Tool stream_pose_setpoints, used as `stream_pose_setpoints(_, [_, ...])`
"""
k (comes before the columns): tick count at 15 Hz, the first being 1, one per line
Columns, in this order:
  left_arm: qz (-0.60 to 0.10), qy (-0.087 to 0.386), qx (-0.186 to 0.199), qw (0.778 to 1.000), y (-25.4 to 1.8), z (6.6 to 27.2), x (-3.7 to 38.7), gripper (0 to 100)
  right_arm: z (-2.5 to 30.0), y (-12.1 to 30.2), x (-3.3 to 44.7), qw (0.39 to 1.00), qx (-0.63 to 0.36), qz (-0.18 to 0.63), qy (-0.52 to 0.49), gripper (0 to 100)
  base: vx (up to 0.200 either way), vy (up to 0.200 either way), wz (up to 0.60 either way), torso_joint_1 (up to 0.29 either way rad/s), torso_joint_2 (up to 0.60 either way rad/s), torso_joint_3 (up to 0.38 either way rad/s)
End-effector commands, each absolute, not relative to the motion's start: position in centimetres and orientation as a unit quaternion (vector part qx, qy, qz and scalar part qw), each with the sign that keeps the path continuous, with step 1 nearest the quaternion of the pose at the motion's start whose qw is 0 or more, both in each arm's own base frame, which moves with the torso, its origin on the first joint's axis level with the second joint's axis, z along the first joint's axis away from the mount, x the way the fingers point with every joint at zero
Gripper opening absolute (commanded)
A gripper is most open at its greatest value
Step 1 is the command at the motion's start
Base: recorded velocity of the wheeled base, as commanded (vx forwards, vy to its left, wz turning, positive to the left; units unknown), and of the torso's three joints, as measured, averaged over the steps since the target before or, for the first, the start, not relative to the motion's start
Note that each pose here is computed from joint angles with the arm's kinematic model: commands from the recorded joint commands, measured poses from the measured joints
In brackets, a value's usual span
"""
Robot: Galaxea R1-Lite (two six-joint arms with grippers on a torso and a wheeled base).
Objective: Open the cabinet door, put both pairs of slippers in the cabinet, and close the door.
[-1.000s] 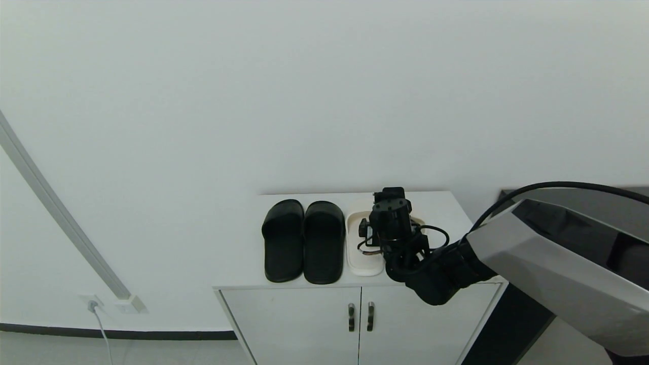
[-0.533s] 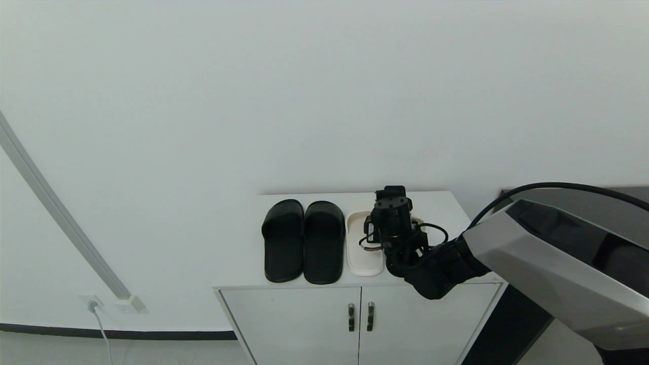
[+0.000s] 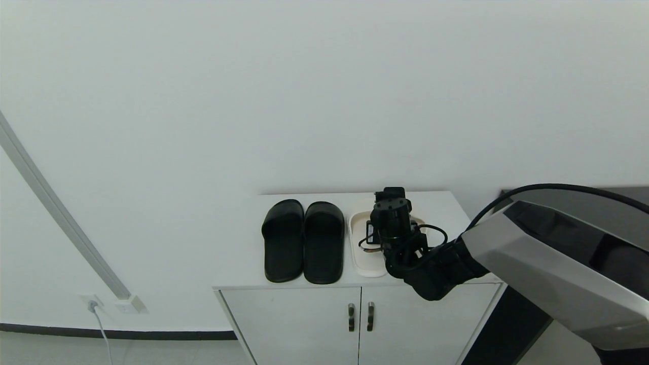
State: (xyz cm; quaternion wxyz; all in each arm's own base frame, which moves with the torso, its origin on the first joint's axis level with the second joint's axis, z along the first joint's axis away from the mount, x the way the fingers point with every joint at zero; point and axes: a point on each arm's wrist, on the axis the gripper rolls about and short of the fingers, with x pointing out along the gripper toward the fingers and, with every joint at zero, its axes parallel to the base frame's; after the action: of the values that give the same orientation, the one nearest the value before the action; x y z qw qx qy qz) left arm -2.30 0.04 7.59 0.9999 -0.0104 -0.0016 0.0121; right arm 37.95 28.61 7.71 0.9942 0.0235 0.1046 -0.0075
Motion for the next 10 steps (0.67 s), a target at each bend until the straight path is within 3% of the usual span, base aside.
stream_pose_setpoints(1, [0.012,-0.001,-0.011,1.000,0.0,7.6,-2.3,0,9.9,28.3,37.5,0.995,0.037,-0.005,0.088,0,0.000,0.000,0.00,0.000,0.00,0.000])
stream_pose_setpoints(6, [0.012,-0.001,-0.011,1.000,0.0,7.6,-2.3,0,15.0,25.2,32.4,0.992,0.019,0.087,0.090,0,0.000,0.000,0.00,0.000,0.00,0.000])
stream_pose_setpoints(10, [0.012,-0.001,-0.011,1.000,0.0,7.6,-2.3,0,17.2,21.5,24.9,0.967,0.010,0.233,0.102,0,0.000,0.000,0.00,0.000,0.00,0.000])
